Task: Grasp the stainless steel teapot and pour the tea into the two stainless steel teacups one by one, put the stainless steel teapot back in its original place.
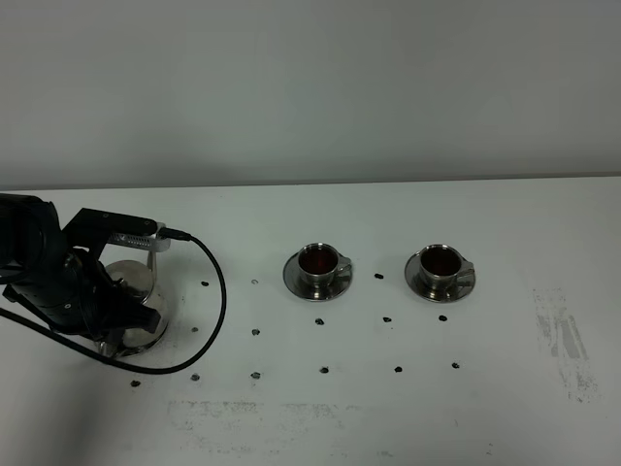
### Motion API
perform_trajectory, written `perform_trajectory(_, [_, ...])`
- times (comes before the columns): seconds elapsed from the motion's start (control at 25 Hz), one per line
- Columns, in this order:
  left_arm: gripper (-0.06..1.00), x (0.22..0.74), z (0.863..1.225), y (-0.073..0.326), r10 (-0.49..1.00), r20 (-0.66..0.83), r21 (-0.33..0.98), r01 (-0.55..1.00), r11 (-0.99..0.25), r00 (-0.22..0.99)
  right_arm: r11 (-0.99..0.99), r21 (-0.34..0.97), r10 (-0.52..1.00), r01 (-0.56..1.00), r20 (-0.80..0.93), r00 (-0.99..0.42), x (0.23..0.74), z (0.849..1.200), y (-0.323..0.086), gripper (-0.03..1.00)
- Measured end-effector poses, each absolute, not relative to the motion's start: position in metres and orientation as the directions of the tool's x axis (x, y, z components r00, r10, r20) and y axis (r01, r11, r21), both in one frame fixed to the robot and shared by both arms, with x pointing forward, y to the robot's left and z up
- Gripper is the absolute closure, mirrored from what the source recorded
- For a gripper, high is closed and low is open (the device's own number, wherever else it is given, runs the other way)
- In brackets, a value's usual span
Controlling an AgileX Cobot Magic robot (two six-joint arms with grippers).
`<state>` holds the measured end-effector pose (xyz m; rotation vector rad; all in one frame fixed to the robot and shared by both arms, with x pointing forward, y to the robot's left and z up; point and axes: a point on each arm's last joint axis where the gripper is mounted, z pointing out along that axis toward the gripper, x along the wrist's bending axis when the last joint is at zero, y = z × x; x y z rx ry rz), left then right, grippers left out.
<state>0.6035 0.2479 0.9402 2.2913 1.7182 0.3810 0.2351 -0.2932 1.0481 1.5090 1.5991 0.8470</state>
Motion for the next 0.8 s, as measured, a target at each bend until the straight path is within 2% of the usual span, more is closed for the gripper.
perform_trajectory(0.8, [0.68,0.602,0.9395,0.2496,0.956,0.073,0.33,0.898,-0.291,0.283,0.079,0.869,0.996,0.488,-0.087,-0.007,0.2351,1.0481,-0.2932,0.58])
